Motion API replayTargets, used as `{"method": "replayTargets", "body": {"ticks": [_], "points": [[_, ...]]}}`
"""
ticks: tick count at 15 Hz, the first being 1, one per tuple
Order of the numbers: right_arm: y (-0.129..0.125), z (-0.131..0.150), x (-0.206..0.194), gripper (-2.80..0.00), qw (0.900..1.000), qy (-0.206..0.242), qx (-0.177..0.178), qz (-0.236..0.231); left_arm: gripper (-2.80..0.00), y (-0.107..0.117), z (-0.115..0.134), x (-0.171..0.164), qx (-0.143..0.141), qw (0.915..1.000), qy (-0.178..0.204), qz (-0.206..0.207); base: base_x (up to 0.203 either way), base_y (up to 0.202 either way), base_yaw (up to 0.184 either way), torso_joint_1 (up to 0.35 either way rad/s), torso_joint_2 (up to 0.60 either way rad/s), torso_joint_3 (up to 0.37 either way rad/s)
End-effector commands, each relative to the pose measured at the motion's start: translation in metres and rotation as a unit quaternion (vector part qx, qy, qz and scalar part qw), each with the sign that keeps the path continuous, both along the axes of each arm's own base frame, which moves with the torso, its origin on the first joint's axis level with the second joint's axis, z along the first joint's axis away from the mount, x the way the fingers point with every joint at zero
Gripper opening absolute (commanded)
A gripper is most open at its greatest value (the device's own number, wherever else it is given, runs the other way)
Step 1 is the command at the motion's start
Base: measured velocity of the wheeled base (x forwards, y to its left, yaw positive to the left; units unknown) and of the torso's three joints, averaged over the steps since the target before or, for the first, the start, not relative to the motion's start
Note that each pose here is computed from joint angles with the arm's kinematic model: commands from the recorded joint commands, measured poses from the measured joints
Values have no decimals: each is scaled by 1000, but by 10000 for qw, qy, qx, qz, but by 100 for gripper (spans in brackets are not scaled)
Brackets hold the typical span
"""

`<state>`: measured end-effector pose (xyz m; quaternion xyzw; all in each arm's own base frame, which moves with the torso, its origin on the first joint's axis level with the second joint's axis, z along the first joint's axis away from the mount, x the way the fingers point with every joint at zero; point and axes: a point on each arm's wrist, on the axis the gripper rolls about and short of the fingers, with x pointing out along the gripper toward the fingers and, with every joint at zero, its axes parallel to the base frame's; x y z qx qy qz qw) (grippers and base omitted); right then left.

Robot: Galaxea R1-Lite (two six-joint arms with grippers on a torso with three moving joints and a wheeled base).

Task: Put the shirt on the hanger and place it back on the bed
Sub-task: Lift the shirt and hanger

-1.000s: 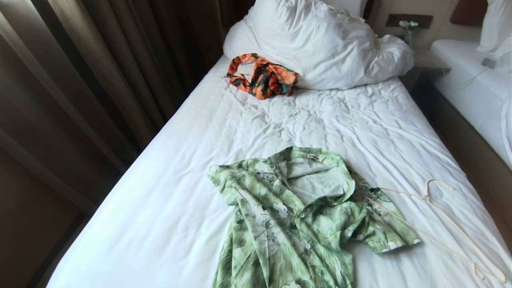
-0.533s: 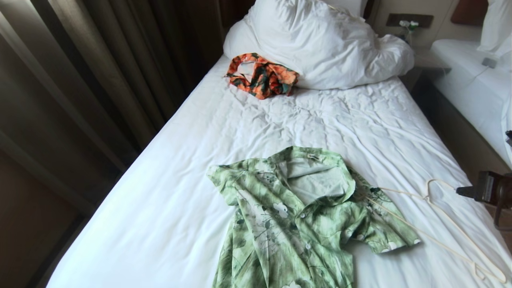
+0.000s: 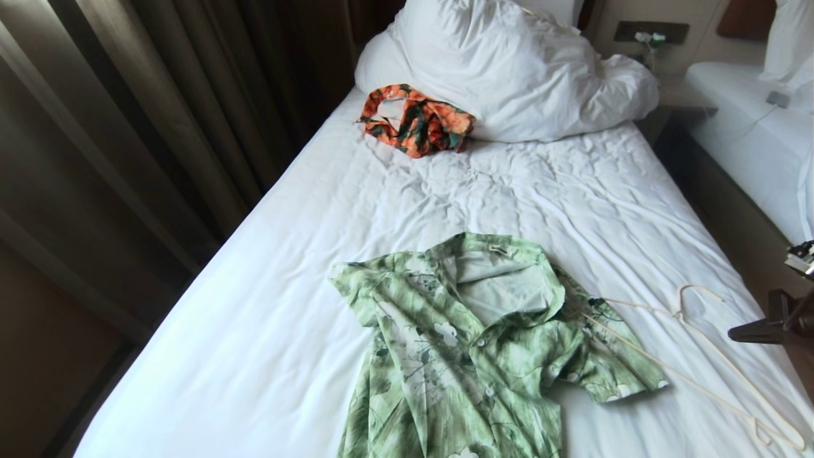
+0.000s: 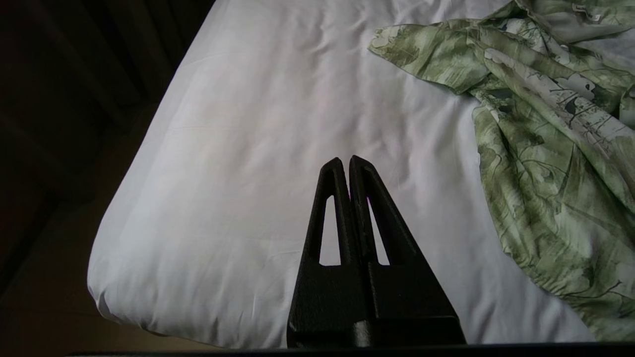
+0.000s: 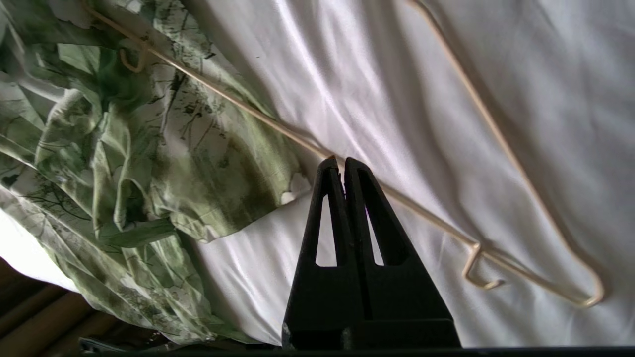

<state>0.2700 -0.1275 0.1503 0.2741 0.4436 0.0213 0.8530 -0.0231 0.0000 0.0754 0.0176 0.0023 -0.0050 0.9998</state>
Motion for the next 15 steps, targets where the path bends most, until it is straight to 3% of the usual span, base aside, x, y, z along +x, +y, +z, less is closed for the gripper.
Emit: {"method": "replayTargets", "body": {"ticks": [1, 4, 8, 9, 13, 15], "points": [[-20, -34, 12, -280, 9991, 192, 9, 382, -280, 0, 0, 0, 1, 10000, 7, 4, 0, 0, 0, 0, 0, 0], [-36, -51, 15, -280, 9955, -68, 41, 941, -280, 0, 0, 0, 1, 10000, 7, 1, 0, 0, 0, 0, 0, 0], [-55, -47, 16, -280, 9938, 0, 159, 1096, -280, 0, 0, 0, 1, 10000, 7, 4, 0, 0, 0, 0, 0, 0], [-62, -45, 13, 0, 9933, -29, 263, 1121, -280, 0, 0, 0, 1, 10000, 7, 4, 0, 0, 0, 0, 0, 0], [-75, -53, 12, 0, 9931, -143, 496, 1051, -280, 0, 0, 0, 1, 10000, 7, 4, 0, 0, 0, 0, 0, 0], [-78, -68, 15, 0, 9907, -134, 472, 1269, -280, 0, 0, 0, 1, 10000, 7, 0, 0, 0, 0, 0, 0, 0]]}}
